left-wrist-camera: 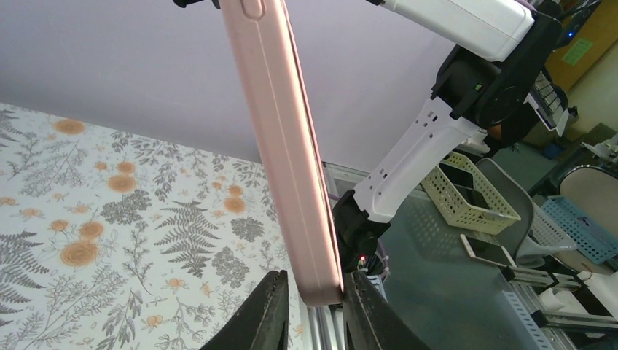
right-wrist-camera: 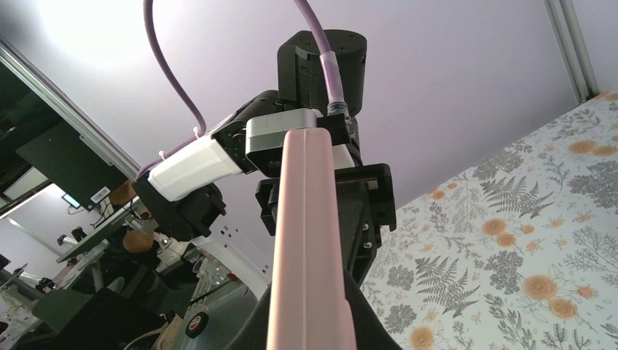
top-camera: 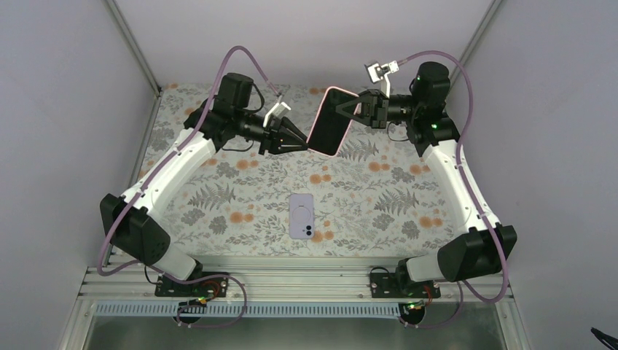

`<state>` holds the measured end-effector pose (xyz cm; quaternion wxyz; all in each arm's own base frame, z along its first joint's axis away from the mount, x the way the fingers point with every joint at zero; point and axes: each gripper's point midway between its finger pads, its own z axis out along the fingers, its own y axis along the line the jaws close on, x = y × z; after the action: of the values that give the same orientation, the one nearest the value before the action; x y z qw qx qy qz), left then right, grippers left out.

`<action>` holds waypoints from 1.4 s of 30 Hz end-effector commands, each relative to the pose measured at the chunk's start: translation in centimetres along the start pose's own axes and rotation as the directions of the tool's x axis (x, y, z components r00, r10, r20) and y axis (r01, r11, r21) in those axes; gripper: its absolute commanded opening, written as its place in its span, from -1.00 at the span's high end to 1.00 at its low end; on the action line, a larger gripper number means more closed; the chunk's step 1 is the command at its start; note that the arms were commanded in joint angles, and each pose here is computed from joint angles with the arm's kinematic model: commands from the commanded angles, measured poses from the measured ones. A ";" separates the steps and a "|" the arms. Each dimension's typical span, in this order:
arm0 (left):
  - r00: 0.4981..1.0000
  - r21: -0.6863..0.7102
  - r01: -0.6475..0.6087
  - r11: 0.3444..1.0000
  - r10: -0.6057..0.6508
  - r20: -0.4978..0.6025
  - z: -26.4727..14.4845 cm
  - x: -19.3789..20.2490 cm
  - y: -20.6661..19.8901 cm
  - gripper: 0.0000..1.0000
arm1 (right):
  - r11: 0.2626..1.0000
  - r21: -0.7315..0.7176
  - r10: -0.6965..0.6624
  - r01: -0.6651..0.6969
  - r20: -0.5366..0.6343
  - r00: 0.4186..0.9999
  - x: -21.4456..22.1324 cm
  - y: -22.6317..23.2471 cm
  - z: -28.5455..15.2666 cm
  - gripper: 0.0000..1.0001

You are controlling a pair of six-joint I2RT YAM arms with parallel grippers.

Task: Take the phone out of the phone case
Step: Remove the phone case from the phone.

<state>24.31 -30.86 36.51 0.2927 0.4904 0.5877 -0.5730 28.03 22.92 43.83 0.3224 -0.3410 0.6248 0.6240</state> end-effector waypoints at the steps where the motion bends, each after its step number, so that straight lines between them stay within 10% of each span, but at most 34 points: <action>1: 1.000 -0.055 0.011 0.998 -0.011 -0.004 -0.2 0.7 2.0 0.60 | 0.997 -0.066 -0.045 0.043 -0.020 0.999 -0.2 2.8 -0.3 0.93; 42: 0.992 -0.159 0.118 0.980 -0.112 0.050 -2.2 3.3 6.8 0.67 | 0.993 -0.107 -0.057 0.053 -0.037 0.998 0.1 5.0 -0.5 0.92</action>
<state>26.65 -30.16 34.74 0.3058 0.4651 0.5913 -0.5836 29.31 22.88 42.95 0.3382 -0.3226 0.6313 0.6189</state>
